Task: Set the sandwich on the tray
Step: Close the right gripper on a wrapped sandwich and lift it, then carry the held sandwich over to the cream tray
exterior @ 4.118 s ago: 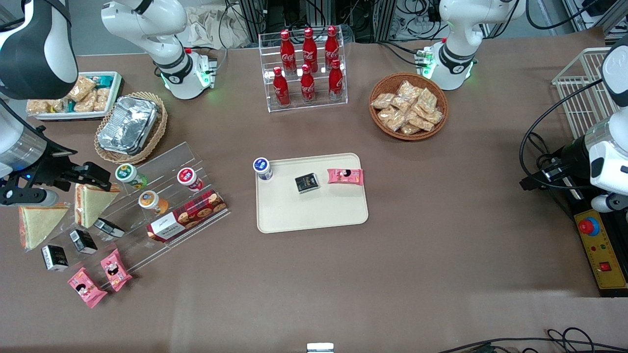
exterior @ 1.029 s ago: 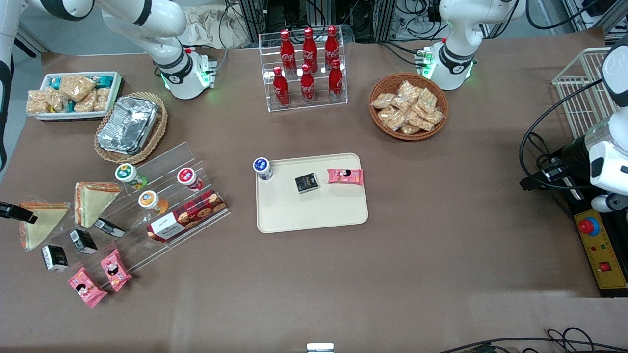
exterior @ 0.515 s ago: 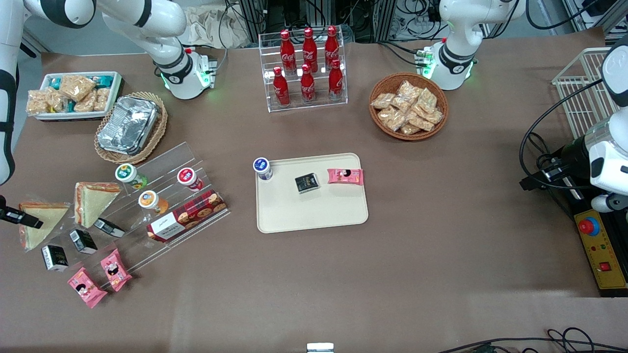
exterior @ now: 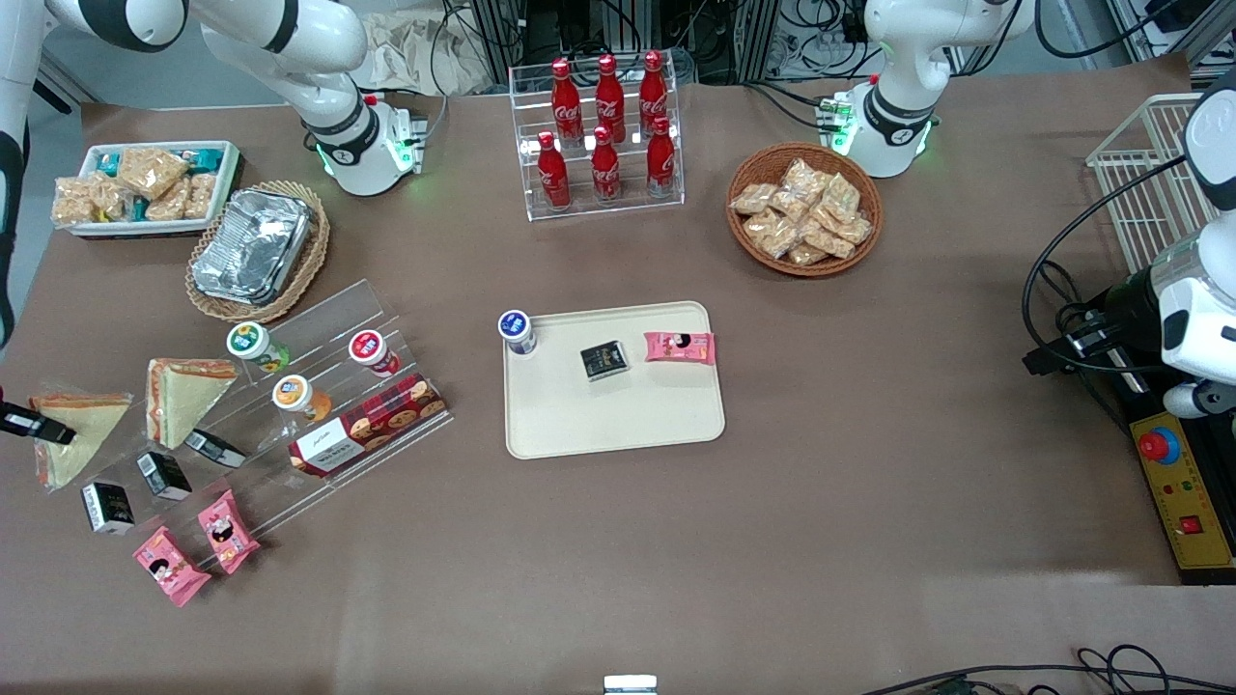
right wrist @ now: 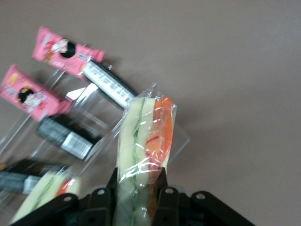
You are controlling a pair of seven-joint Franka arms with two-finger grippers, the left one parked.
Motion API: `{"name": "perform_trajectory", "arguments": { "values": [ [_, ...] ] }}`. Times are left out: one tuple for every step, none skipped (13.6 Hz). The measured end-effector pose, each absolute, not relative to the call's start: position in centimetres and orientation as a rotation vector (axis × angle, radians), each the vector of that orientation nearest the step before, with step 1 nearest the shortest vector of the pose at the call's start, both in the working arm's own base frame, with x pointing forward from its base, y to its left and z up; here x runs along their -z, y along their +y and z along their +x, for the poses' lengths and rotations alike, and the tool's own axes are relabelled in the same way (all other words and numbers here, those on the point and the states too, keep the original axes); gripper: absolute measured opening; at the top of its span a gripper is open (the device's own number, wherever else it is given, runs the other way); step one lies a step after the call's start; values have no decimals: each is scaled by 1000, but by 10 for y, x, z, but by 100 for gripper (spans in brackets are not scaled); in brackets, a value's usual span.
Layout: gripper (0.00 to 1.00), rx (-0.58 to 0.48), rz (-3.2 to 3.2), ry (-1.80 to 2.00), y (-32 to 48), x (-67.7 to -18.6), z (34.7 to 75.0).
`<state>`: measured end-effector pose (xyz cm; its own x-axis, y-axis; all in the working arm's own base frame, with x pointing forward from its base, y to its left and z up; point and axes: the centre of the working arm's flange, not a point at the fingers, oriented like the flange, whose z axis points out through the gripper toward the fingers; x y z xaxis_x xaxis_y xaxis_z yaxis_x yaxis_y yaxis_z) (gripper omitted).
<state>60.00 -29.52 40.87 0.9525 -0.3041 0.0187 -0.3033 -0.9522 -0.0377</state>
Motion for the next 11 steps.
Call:
{"name": "perform_trajectory", "arguments": {
  "values": [
    [30,6,-3056,458,-290,-428,601],
    [25,-17,-3045,437,-284,-447,602],
    [19,-38,-3036,412,-276,-464,603],
    [19,-56,-3030,385,-265,-477,605],
    [19,-70,-3026,372,-249,-489,609],
    [19,-91,-3023,382,-228,-497,613],
    [19,-119,-3020,409,-203,-505,618],
    [19,-151,-3013,452,-172,-512,622],
    [19,-184,-3005,506,-137,-518,626],
    [19,-216,-2996,574,-99,-523,628],
    [19,-243,-2987,652,-61,-526,630]
  ]
}}
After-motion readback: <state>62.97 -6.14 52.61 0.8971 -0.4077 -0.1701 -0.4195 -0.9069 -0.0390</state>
